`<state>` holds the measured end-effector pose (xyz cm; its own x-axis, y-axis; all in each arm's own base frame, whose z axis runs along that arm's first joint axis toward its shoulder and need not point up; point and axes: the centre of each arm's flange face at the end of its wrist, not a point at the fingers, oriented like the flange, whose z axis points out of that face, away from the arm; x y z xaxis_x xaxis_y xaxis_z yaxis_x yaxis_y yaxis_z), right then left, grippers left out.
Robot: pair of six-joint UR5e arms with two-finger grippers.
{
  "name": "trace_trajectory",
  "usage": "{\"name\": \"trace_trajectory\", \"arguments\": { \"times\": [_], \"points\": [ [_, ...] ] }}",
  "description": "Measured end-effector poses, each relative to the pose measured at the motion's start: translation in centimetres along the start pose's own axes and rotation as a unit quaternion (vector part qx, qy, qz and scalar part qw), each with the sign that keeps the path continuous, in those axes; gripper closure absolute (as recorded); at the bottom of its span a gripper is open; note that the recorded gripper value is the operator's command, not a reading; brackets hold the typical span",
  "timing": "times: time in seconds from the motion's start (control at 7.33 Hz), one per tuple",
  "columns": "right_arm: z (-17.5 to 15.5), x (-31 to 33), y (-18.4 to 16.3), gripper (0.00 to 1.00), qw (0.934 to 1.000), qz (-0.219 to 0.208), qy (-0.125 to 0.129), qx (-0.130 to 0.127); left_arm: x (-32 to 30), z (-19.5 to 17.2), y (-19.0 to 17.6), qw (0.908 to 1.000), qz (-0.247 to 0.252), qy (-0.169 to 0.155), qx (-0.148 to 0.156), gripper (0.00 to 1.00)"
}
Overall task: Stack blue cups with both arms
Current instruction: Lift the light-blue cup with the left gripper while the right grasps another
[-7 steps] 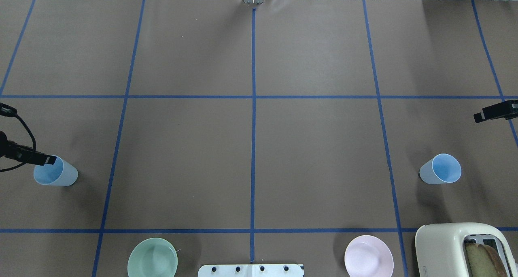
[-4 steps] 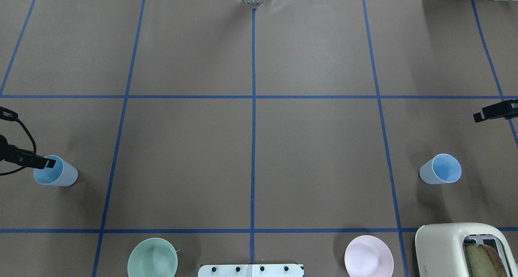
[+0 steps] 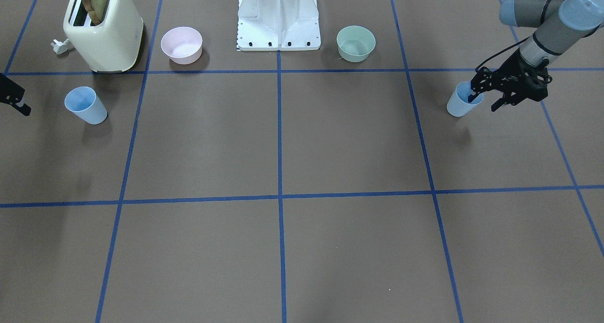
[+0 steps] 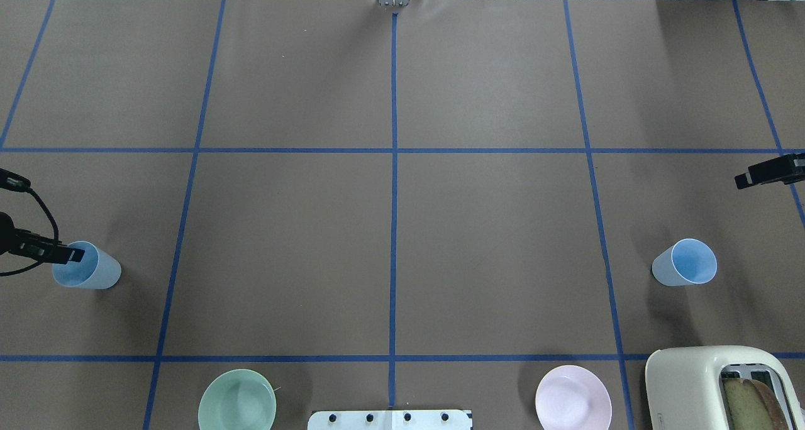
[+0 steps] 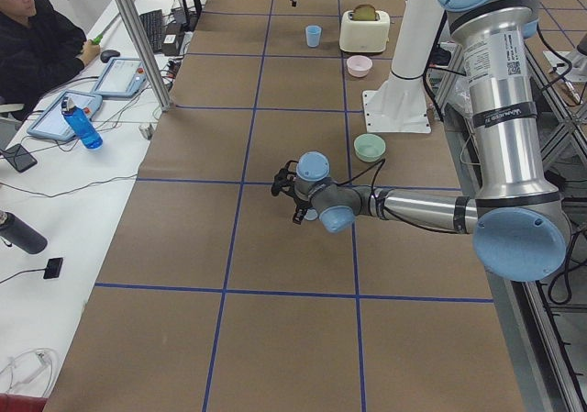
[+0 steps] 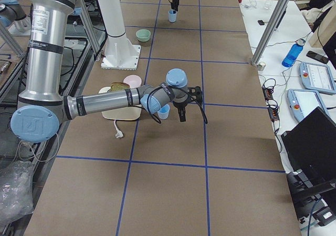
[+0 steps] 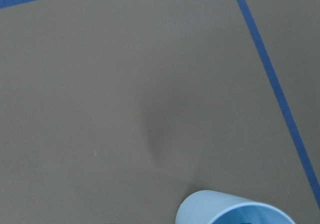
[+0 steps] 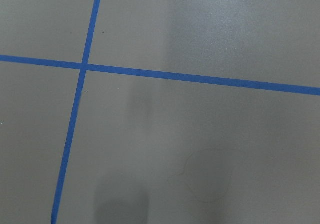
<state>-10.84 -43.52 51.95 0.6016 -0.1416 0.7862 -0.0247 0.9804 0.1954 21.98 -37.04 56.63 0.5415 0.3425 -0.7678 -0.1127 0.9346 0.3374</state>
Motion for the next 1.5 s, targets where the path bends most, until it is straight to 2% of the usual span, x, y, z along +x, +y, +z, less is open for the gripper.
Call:
{"name": "trace_trajectory", "arguments": {
  "times": [0.68, 0.95, 1.23, 1.5],
  "points": [
    [0.2, -0.1, 0.1, 0.0, 0.9998, 0.009, -0.011, -0.013, 2.3, 0.3, -0.8, 0.9998, 0.007, 0.013, -0.012, 1.0],
    [1.0, -0.6, 0.3, 0.0, 0.9995, 0.02, -0.012, -0.019, 7.5, -1.5, -5.1, 0.9991, -0.006, 0.026, -0.033, 1.0],
    [2.6, -1.8, 0.2, 0.0, 0.9995, 0.021, -0.003, -0.025, 15.0, -4.5, -11.8, 0.9984, -0.028, 0.022, -0.045, 1.0],
    [4.7, -3.5, 0.5, 0.0, 0.9991, 0.022, 0.005, -0.035, 22.8, -7.4, -17.9, 0.9957, -0.077, 0.021, -0.045, 1.0]
  ]
}}
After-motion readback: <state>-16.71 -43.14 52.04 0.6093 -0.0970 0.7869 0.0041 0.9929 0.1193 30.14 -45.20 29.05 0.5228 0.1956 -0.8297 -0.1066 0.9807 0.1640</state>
